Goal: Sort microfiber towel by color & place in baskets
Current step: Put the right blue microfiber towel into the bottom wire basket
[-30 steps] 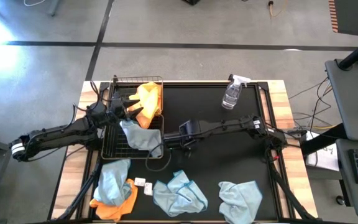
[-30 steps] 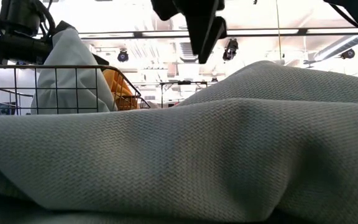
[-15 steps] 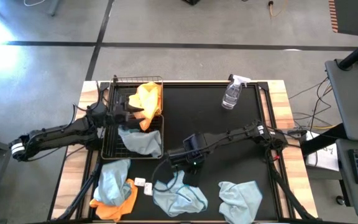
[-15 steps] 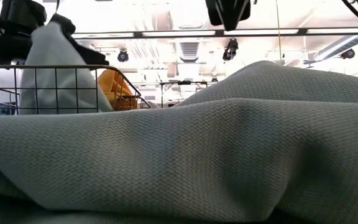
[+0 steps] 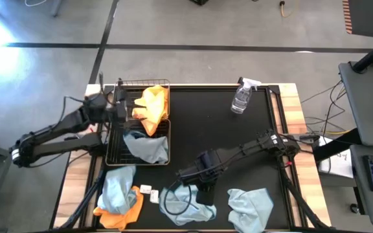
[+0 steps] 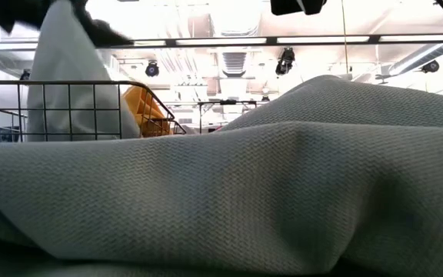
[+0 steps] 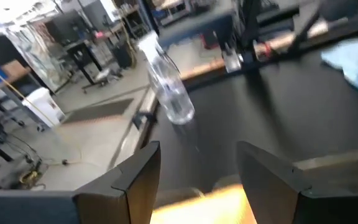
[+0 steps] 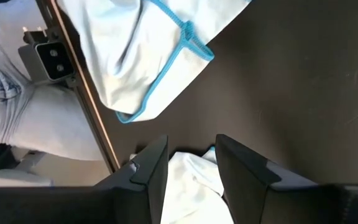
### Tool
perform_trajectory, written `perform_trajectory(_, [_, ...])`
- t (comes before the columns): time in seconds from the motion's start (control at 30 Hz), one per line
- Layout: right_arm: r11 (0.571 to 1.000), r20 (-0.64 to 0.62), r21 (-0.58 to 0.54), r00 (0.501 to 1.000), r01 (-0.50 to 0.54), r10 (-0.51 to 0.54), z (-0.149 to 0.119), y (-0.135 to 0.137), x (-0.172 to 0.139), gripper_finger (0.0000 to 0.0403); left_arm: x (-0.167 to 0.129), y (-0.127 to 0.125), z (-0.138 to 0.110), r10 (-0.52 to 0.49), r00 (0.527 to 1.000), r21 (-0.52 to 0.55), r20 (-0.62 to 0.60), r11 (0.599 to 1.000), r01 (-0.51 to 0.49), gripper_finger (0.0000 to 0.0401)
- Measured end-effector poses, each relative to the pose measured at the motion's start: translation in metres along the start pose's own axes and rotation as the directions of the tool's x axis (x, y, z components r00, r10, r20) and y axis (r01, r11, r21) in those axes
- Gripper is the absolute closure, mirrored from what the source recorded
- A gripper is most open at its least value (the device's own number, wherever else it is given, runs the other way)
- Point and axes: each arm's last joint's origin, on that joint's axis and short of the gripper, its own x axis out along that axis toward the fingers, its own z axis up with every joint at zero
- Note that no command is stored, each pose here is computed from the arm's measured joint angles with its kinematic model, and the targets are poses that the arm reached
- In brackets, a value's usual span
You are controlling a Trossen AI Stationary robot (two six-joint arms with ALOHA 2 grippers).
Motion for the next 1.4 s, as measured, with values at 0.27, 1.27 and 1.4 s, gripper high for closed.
perform_trajectory(0.27, [1.0, -0.006, -0.026, 1.0, 0.002, -0.002, -0.006, 0.009, 0.003, 0.0273, 0.005, 0.016, 0.02, 0.081, 0.989, -0.019, -0.121, 0.996, -0.084, 0.0207])
perform_trajectory(1.27, [0.962, -0.015, -0.256, 0.995, -0.096, 0.095, -0.035, 0.028, -0.021, 0.0278, 0.089, 0.001, 0.054, -0.348, 0.868, -0.402, -0.353, 0.895, 0.195, 0.0207])
perform_trajectory(1.4, [0.935, 0.041, -0.353, 0.998, -0.037, 0.055, -0.037, 0.026, -0.028, 0.0281, 0.09, -0.017, 0.068, -0.422, 0.838, -0.381, -0.346, 0.879, 0.286, 0.0207])
